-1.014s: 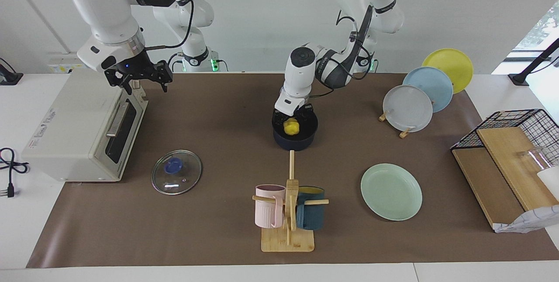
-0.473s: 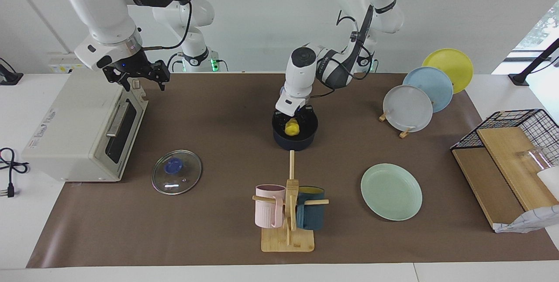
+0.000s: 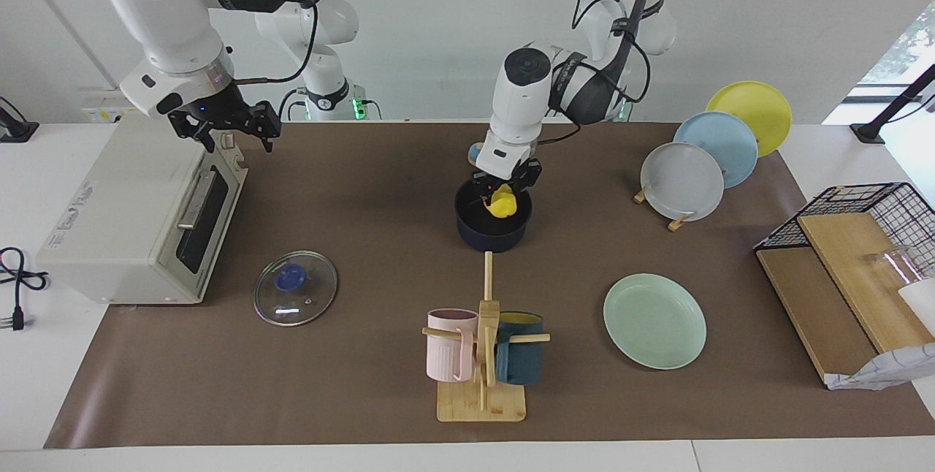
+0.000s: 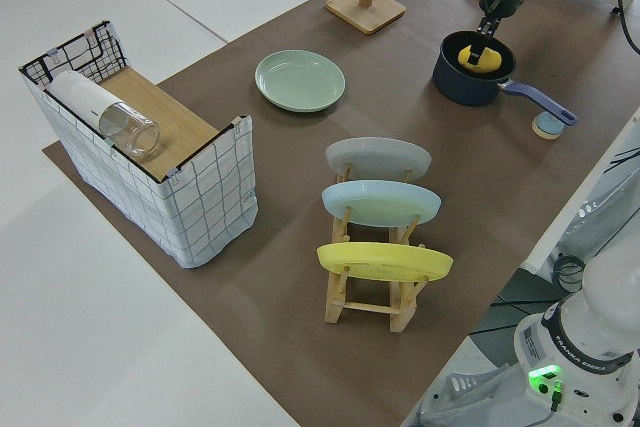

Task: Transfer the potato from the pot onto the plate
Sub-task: 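Grasp the yellow potato in the saucepan with the left gripper, then carry the potato with the left gripper onto the green plate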

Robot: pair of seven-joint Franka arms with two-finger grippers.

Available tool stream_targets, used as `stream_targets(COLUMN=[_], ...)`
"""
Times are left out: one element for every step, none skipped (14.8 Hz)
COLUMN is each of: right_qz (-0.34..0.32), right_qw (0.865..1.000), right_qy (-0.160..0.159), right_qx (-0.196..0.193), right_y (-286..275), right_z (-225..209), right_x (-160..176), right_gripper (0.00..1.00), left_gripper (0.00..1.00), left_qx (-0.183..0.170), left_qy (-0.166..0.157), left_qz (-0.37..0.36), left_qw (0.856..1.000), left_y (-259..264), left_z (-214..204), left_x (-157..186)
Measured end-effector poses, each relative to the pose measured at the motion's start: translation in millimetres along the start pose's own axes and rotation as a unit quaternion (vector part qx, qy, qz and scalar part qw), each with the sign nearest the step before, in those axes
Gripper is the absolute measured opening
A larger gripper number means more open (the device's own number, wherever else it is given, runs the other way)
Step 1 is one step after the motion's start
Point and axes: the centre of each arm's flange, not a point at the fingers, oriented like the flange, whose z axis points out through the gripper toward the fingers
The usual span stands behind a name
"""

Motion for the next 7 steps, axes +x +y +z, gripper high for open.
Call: stream_targets(right_qz=[0.001, 0.002, 0.004, 0.007, 0.011, 0.015, 0.02], right_qw=[1.0, 1.0, 1.0, 1.0, 1.0, 1.0, 1.0], right_qy=[0.0, 0.0, 0.0, 0.0, 0.002, 0.005, 0.013], right_qx=[0.0, 0.001, 0.001, 0.002, 0.004, 0.005, 0.009], right_y=[1, 2, 5, 8, 11, 16, 20], right_z=[0, 0, 0, 0, 0, -1, -2], right_x=[0, 0, 0, 0, 0, 0, 2], right_gripper=[1.0, 1.0, 1.0, 1.0, 1.0, 1.0, 1.0], left_gripper=[0.63, 0.63, 0.63, 0.63, 0.63, 0.63, 0.63], left_qx=[0.0, 0.0, -0.001, -0.002, -0.004, -0.007, -0.01], left_qy=[0.0, 0.0, 0.001, 0.002, 0.003, -0.001, -0.005], left_qz=[-0.004, -0.006, -0.004, -0.002, 0.0, 0.006, 0.019], left_qw=[1.0, 1.0, 1.0, 1.0, 1.0, 1.0, 1.0], left_y=[-8, -17, -29, -43, -59, -79, -102], left_z=[-16, -29, -40, -47, -52, -54, -56], left_x=[12, 26, 40, 56, 74, 94, 116])
